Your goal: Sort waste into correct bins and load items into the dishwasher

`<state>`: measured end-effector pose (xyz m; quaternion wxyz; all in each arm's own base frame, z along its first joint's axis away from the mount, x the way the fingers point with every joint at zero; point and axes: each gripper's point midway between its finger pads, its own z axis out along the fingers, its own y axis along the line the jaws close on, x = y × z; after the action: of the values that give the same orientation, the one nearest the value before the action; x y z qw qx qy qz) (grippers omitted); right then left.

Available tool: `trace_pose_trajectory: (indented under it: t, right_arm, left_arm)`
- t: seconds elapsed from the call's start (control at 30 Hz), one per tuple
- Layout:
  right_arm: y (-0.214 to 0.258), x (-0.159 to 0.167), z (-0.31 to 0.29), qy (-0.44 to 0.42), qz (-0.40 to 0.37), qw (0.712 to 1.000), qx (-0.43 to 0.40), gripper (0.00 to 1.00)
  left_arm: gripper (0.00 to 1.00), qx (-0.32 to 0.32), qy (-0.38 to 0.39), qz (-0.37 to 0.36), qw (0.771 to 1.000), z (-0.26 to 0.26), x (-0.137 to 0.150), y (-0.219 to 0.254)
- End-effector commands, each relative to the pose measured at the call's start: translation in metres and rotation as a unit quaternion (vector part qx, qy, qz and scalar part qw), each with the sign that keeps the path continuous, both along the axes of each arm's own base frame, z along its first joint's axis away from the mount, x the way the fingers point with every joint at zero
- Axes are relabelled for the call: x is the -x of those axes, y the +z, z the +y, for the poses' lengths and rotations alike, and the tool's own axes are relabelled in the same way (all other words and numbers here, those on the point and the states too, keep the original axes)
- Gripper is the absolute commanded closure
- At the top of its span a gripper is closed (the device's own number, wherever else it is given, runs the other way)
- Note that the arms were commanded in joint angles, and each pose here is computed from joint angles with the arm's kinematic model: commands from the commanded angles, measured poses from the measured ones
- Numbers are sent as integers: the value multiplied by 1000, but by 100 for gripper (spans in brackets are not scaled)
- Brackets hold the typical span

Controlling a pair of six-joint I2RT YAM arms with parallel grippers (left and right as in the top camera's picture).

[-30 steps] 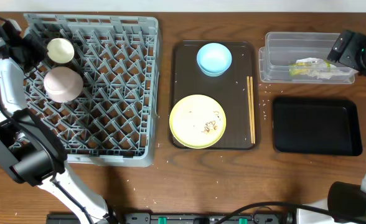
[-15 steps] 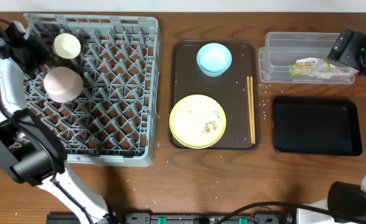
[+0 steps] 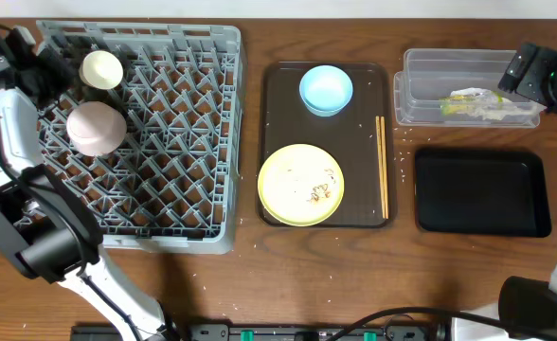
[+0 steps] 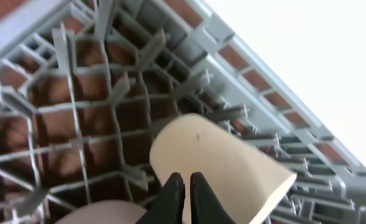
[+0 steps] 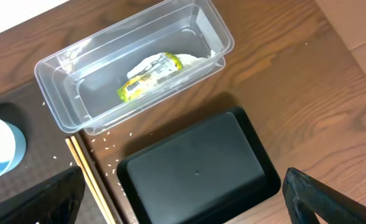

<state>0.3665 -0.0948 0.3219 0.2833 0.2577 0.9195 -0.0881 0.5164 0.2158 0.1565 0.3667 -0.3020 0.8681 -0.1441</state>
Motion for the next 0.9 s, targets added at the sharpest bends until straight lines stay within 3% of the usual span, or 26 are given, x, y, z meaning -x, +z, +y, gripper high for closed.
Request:
trace_pose_trajectory:
  t: [0.0, 0.33, 0.87]
  right_arm:
    - [0, -2, 2, 5, -1, 1000, -3, 1]
    - [0, -3, 2, 5, -5, 1000, -3, 1]
    - [0, -2, 2, 5, -2, 1000, -3, 1]
  left_arm:
    - [92, -38, 19, -18, 999, 7, -6, 22]
    - [92, -39, -16, -19, 999, -39, -26, 19]
    - [92, -40, -46, 23, 998, -70, -24, -1]
